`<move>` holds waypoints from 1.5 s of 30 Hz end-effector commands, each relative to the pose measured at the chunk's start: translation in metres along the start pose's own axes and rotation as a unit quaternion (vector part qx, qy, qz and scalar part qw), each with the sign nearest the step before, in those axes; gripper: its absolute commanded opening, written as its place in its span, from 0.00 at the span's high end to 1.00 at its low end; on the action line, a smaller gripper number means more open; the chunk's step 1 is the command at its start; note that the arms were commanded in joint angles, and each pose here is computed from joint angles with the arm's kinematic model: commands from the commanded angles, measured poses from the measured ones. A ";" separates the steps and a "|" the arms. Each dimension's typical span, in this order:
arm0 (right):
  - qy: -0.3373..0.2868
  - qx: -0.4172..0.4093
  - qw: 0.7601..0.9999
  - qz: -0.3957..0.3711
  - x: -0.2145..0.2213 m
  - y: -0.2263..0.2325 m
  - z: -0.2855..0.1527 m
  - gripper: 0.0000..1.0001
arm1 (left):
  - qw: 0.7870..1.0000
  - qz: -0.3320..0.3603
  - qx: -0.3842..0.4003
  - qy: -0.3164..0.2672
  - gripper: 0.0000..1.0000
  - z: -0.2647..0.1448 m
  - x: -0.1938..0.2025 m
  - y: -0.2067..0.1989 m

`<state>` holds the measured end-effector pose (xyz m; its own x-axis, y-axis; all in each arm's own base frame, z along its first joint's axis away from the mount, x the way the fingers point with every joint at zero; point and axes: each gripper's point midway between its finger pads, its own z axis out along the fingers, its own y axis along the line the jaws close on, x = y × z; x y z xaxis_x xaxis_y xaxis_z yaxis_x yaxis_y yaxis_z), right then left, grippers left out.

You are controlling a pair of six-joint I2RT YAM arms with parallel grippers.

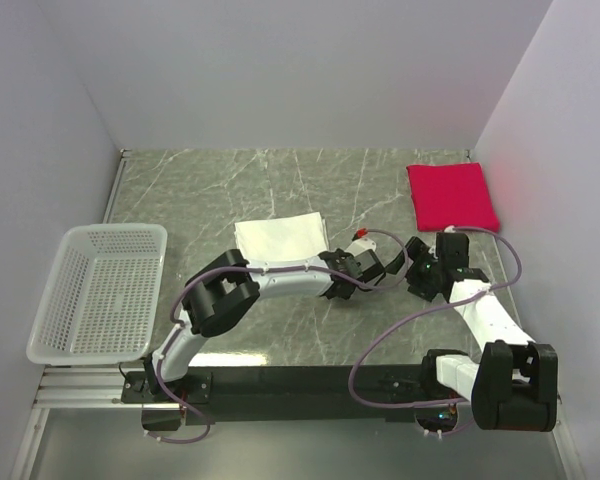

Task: Fold and stack the t-shirts
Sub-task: Neatly place the folded tshirt to the corner

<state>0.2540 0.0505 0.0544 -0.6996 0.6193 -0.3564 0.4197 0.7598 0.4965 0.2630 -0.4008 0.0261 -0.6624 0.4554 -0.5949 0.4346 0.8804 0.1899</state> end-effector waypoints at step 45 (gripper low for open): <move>0.208 -0.206 0.951 -0.096 0.106 0.180 0.103 0.54 | 0.973 -0.157 0.165 -0.028 0.84 -0.095 -0.033 -0.001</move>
<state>0.3099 0.2798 0.0311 -0.9369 0.3367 -0.0939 0.1245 0.5725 0.8104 0.2270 -0.3848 0.0780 -0.7766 0.2457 -0.5802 0.3879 0.9121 -0.1329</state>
